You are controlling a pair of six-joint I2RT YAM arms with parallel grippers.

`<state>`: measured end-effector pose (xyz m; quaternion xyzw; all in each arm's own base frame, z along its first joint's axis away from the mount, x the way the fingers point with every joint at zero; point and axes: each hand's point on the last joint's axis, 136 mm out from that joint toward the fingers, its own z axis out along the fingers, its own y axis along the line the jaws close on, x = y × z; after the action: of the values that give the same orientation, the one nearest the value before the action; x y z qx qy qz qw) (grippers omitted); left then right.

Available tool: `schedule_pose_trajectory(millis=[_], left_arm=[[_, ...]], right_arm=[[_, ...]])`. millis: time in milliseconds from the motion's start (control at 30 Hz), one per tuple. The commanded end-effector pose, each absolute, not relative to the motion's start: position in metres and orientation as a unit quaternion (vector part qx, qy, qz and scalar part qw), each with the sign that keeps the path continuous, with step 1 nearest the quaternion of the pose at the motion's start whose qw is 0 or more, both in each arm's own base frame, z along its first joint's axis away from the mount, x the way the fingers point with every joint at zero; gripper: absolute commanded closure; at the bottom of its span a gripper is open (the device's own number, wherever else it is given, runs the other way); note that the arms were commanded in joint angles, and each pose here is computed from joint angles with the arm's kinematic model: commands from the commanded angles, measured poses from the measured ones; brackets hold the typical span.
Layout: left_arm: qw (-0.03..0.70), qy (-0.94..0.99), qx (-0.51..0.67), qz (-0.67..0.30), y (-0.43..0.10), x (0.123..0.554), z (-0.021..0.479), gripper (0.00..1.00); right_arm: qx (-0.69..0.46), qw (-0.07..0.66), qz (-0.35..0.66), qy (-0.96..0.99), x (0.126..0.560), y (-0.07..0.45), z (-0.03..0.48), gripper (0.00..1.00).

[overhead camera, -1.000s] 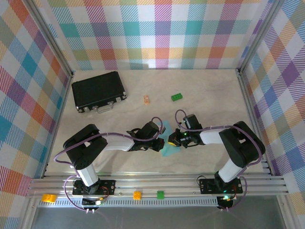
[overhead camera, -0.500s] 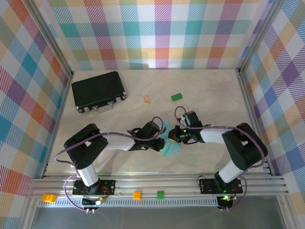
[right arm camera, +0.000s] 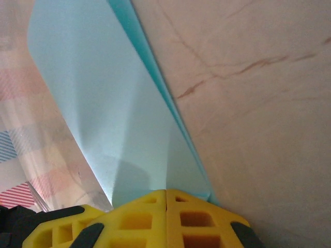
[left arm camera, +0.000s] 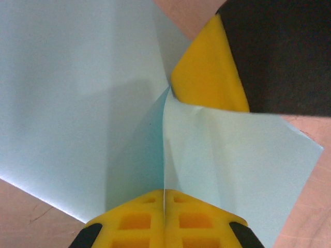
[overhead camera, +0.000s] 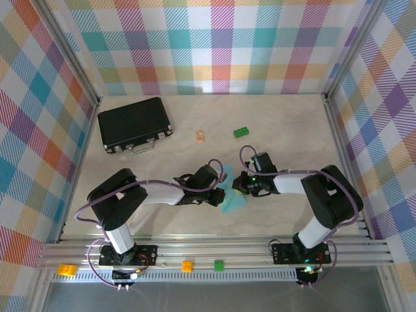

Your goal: Fold a paper plane with a square sheet of paper (pick it up from the middle)

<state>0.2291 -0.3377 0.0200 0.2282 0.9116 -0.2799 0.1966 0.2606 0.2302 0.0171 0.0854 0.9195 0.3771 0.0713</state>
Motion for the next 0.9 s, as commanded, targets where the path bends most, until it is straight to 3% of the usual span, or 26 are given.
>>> schedule_pose_trajectory(millis=[0,333,533,867], left_arm=[[0.125,0.941,0.23,-0.214,-0.302,0.207,-0.024,1.0],[0.123,0.942,0.232,-0.211,-0.303,0.208,-0.024,1.0],[0.117,0.944,0.234,-0.202,-0.299,0.206,-0.027,1.0],[0.119,0.944,0.234,-0.198,-0.298,0.208,-0.026,1.0]], right_arm=[[0.066,0.088,0.387,0.915,0.268,0.23,0.031,1.0],[0.107,0.07,0.346,0.93,0.262,0.211,-0.006,1.0],[0.112,0.104,0.33,0.932,0.276,0.201,0.007,1.0],[0.094,0.118,0.403,0.903,0.281,0.213,0.051,0.99]])
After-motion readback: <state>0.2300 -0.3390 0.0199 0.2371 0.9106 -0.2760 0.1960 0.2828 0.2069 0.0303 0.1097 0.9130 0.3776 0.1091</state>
